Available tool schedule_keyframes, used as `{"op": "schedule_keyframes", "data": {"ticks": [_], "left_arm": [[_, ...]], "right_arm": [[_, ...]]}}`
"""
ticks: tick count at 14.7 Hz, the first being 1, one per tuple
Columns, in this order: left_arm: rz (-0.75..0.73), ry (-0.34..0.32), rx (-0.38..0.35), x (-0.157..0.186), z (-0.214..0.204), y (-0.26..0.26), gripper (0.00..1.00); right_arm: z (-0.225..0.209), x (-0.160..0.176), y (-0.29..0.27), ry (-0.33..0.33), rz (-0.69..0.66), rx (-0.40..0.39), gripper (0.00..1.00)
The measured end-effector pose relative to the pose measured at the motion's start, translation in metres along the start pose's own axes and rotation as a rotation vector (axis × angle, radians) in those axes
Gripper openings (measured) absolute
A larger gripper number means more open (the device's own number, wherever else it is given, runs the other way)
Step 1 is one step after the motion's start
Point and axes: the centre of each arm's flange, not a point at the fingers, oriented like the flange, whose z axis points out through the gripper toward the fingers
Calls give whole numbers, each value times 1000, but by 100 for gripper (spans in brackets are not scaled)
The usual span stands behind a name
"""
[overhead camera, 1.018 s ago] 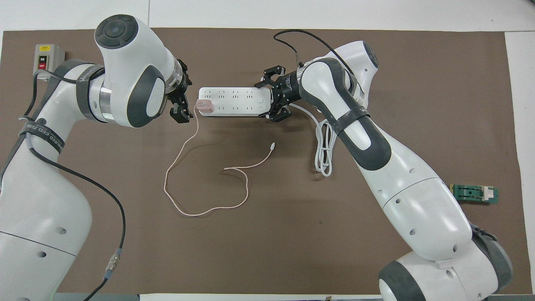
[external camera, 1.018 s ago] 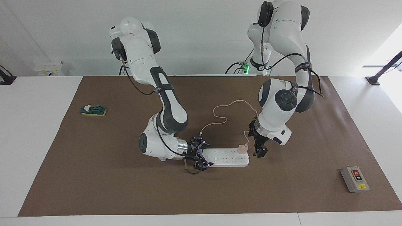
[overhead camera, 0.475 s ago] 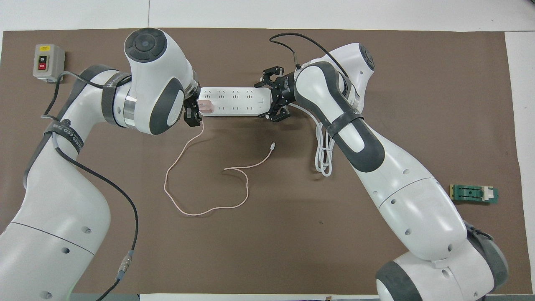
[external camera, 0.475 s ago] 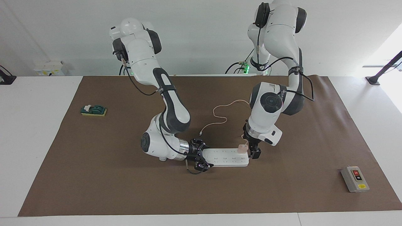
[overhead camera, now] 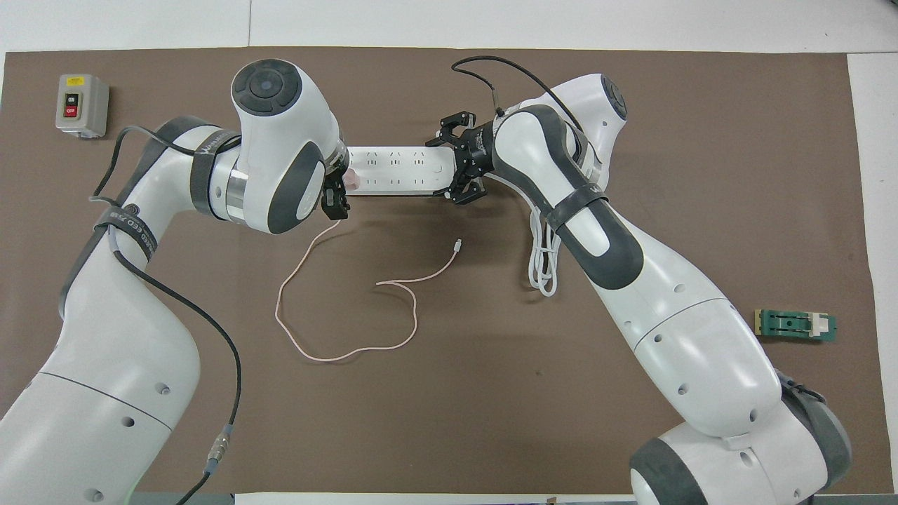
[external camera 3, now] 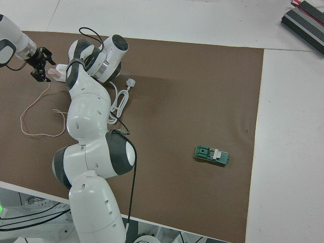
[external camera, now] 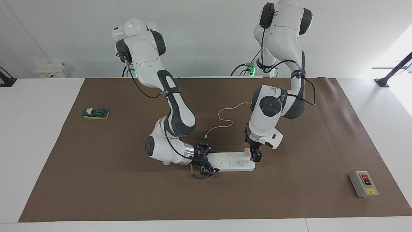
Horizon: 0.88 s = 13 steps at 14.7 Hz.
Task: Unplug charger and place it aside
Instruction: 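Hold the strip with the right gripper and pull the charger out with the left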
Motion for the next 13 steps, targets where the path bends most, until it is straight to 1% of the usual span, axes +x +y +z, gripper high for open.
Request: {"op": "schedule_keyframes", "data": {"ticks": [4,5,6,7,8,9,10,11,13], "left_arm": [[-4,-1,-4,0,3,-1,100],[-4,-1,-3,0,4,-1,94],[-4,0,-2,0,4,-1,94],[-5,0,-2,0,5,-1,88],[-5,0,-1,0,5,-1,73],[-5,1,-1,0,6,-2,66],[-5,1,-1,0,6,-2,66],[-4,0,-4,0,6,-1,59],[-3,-4,-35,2,3,3,36]], "right_arm": [[0,0,0,0,0,0,95],[0,0,0,0,0,0,95],[0,0,0,0,0,0,95],[0,0,0,0,0,0,95],[0,0,0,0,0,0,95],[0,0,0,0,0,0,95],[0,0,0,0,0,0,95],[0,0,0,0,-1,0,95],[0,0,0,0,-2,0,95]]}}
